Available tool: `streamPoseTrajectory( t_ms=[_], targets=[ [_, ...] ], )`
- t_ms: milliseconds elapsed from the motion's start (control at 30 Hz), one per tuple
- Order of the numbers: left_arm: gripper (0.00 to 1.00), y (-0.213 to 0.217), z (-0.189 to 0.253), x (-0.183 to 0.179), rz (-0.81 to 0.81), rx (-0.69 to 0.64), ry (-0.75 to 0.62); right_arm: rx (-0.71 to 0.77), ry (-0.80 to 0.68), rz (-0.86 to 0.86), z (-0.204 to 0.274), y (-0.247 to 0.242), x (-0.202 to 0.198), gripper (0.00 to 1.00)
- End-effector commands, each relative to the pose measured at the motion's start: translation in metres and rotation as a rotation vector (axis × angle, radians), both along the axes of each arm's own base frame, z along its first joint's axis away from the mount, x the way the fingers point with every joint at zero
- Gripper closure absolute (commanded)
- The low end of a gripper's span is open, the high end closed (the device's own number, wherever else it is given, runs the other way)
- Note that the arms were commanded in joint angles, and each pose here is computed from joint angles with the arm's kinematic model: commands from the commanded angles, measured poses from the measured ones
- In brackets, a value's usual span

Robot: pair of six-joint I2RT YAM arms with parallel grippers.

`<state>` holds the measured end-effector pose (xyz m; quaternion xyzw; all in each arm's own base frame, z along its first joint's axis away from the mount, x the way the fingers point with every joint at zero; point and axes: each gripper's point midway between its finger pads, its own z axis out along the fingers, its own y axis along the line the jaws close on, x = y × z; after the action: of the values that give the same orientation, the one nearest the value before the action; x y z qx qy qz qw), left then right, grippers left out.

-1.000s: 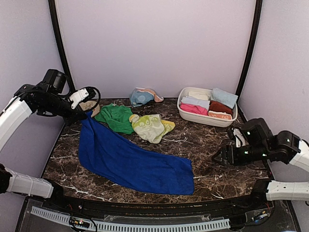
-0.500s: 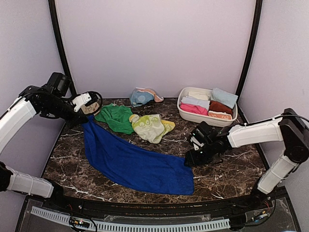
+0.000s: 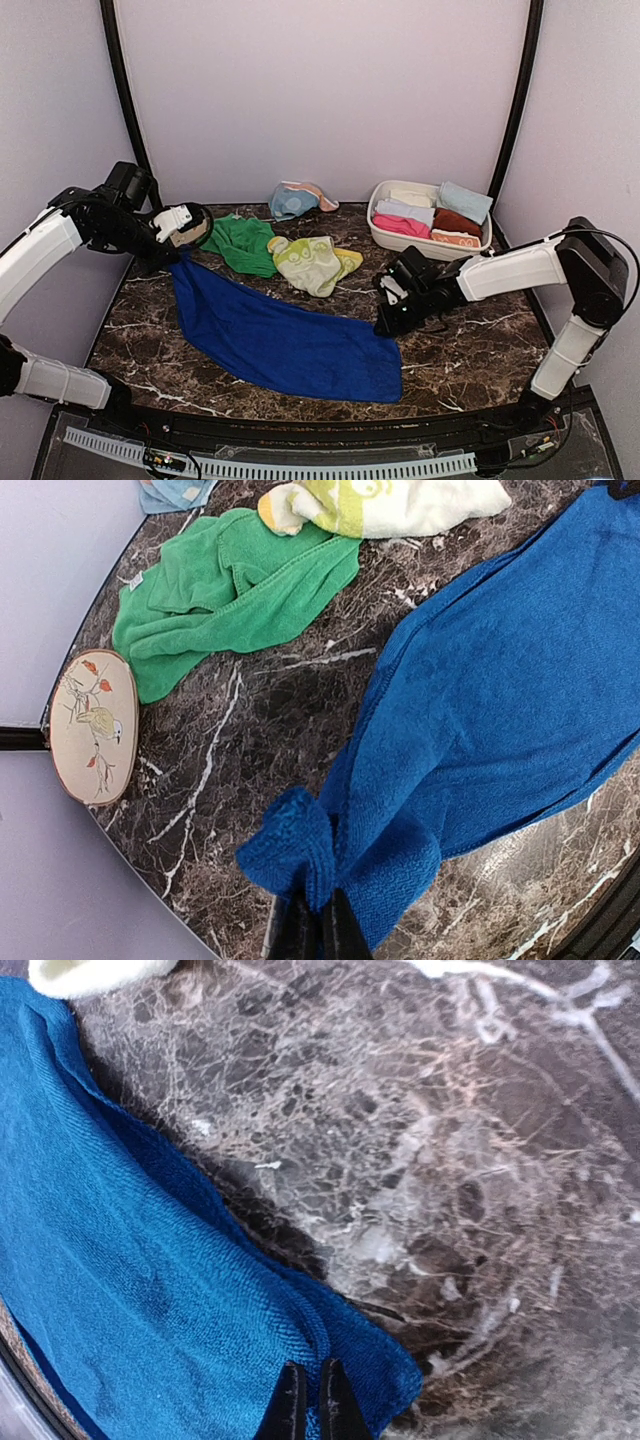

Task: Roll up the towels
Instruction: Adjust the towel at the center of the board.

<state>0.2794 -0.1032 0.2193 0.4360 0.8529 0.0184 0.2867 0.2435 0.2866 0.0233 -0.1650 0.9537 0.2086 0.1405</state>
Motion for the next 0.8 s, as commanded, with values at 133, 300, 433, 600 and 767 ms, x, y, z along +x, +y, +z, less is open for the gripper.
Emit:
streamPoseTrajectory(
  t_ms=[133,300,433,600,767],
  targets=[
    [1.0,0.011,0.005,0.005,0.029,0.017,-0.053,-0.032,-0.219,-0.089,0.075,-0.031,0.037,1.0],
    [1.0,0.006,0.011,-0.001,0.01,-0.021,-0.062,-0.056,-0.249,-0.108,0.091,-0.051,0.029,1.0],
    [1.0,0.004,0.013,-0.008,-0.01,-0.038,-0.059,-0.038,-0.185,-0.09,0.08,-0.058,0.003,0.99],
    [1.0,0.004,0.011,-0.012,-0.027,-0.035,-0.055,0.009,-0.055,-0.043,0.053,-0.056,-0.042,0.56],
    [1.0,0.001,0.001,-0.01,-0.024,-0.045,-0.029,-0.002,-0.114,-0.083,0.073,-0.062,-0.007,0.37]
  ],
)
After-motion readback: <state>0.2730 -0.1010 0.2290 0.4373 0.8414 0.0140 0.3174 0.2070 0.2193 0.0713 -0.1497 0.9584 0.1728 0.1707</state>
